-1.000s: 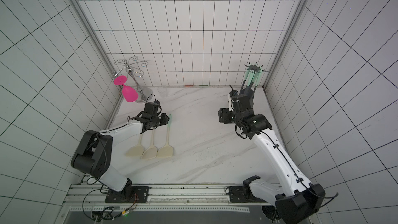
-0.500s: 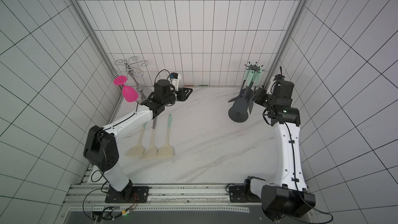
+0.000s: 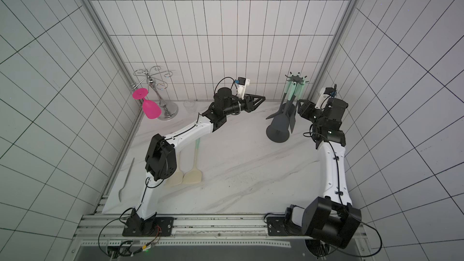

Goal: Take the spatula off the kitchen utensil rack
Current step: Move the rack to the center of the board.

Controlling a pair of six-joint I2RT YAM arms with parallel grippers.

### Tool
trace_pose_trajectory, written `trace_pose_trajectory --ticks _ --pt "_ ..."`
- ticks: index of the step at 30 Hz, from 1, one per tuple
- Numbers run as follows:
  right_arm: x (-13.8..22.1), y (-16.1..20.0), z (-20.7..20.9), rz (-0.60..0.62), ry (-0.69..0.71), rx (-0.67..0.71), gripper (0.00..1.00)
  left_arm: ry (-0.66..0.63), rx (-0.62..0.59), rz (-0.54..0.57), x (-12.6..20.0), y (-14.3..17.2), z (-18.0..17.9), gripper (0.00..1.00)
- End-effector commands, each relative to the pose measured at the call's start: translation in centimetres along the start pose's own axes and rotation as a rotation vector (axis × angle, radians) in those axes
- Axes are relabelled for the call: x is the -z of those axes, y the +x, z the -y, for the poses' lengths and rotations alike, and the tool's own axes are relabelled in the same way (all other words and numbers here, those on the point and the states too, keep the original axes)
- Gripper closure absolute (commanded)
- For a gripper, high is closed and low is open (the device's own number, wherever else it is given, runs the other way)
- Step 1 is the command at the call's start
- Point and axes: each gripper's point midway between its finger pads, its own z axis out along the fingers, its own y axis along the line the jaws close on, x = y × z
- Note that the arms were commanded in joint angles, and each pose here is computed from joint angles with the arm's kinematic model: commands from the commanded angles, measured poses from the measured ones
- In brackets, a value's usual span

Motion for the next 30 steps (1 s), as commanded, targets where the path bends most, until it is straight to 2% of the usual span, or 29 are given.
trace_pose_trajectory --ticks 1,10,18,23,26,30 --pt "-0.8 -2.7 -0.5 0.069 -0.032 0.043 0.44 0.075 -0.048 0.071 -0.8 -2.1 2.4 0.59" --pt "-3.9 -3.2 0.7 0.069 -0.034 0.084 0.46 0.111 -0.063 0.127 -1.9 -2.6 3.2 0.55" --pt "-5.9 -2.3 0.3 0.047 -0.101 0.121 0.39 0.132 -0.036 0.136 -3.2 -2.1 2.9 0.54" --pt "-7.2 -1.8 0.3 0.023 -0.126 0.124 0.39 0.134 -0.041 0.135 -3.7 -1.6 2.8 0.52" --pt "-7.3 -1.5 -0.1 0.020 -0.135 0.138 0.44 0.130 -0.040 0.133 -3.9 -1.4 2.4 0.51" --pt "-7.0 -0.8 -0.7 0.016 -0.141 0.183 0.59 0.133 -0.032 0.137 -4.0 -1.4 2.4 0.51"
